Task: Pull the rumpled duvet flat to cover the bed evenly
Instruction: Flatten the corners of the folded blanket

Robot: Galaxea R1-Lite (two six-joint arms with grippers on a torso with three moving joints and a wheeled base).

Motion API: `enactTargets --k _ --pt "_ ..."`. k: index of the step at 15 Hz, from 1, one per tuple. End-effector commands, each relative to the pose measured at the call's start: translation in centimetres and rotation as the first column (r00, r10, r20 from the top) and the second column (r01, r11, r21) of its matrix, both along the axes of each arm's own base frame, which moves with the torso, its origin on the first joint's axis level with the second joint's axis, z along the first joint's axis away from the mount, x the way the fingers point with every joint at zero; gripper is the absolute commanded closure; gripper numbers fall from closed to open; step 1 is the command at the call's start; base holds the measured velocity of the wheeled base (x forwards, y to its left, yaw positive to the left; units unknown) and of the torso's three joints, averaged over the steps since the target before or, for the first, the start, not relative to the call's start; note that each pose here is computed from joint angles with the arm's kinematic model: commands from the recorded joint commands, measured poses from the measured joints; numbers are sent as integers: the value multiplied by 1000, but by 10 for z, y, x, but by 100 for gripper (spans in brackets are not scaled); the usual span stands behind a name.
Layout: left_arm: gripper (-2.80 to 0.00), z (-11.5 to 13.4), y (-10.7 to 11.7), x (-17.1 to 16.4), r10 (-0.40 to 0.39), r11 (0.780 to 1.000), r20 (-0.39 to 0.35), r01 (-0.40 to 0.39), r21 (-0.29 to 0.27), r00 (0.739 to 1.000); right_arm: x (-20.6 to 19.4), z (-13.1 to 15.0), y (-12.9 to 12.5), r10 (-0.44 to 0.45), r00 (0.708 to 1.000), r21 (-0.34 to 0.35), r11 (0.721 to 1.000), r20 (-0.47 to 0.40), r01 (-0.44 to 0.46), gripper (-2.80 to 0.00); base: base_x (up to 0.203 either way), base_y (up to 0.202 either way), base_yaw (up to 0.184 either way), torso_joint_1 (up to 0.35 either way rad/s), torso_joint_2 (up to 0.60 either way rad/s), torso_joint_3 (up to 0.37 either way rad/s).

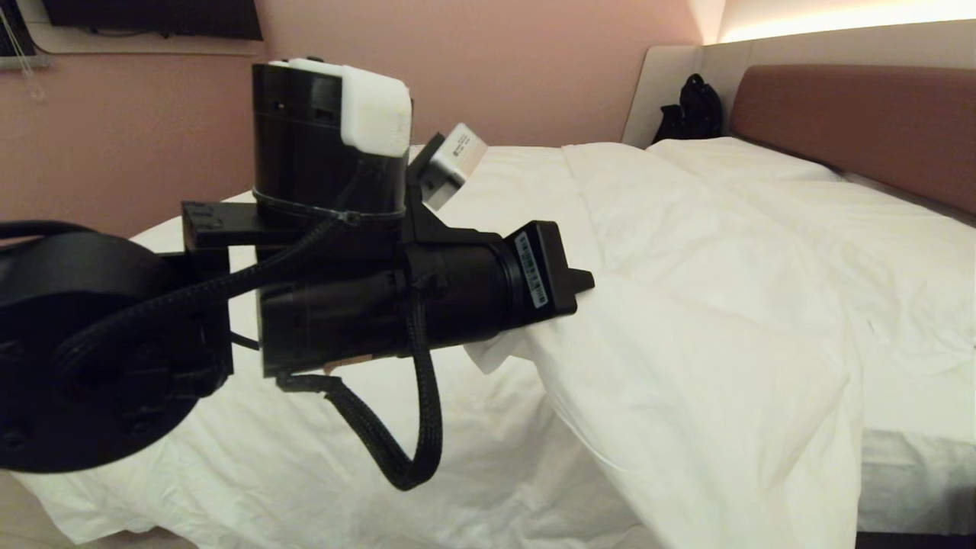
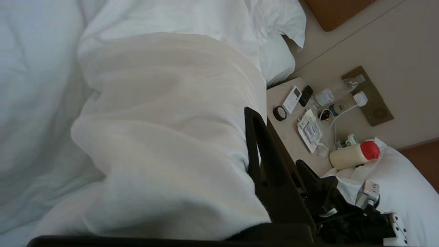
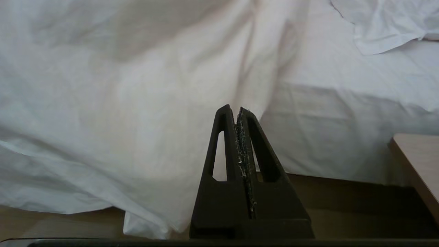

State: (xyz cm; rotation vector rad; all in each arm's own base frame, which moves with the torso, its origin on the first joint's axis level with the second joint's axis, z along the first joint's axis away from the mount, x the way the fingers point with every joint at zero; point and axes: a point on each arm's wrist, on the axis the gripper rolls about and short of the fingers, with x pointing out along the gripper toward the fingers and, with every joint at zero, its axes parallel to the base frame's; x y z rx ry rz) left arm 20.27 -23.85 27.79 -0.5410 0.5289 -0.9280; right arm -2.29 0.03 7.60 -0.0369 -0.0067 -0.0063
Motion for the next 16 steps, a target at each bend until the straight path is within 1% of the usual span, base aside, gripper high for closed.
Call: enactTargets --k 1,9,10,16 --pt "0 0 0 0 -1 1000 -3 1 -3 1000 0 0 0 0 1000 0 1000 -1 0 0 0 0 0 0 0 0" --pt "0 -1 -1 -1 -24 1000 2 24 9 1000 0 0 0 0 1000 0 1000 -1 0 0 0 0 0 0 0 0" --pt "0 -1 -1 -1 -24 1000 1 24 10 1000 0 0 0 0 1000 0 1000 -1 0 0 -112 0 8 7 3 2" --pt "0 -4 -2 -1 -21 1000 1 21 12 1000 0 0 0 0 1000 0 1000 -1 0 0 -190 0 -2 2 5 2"
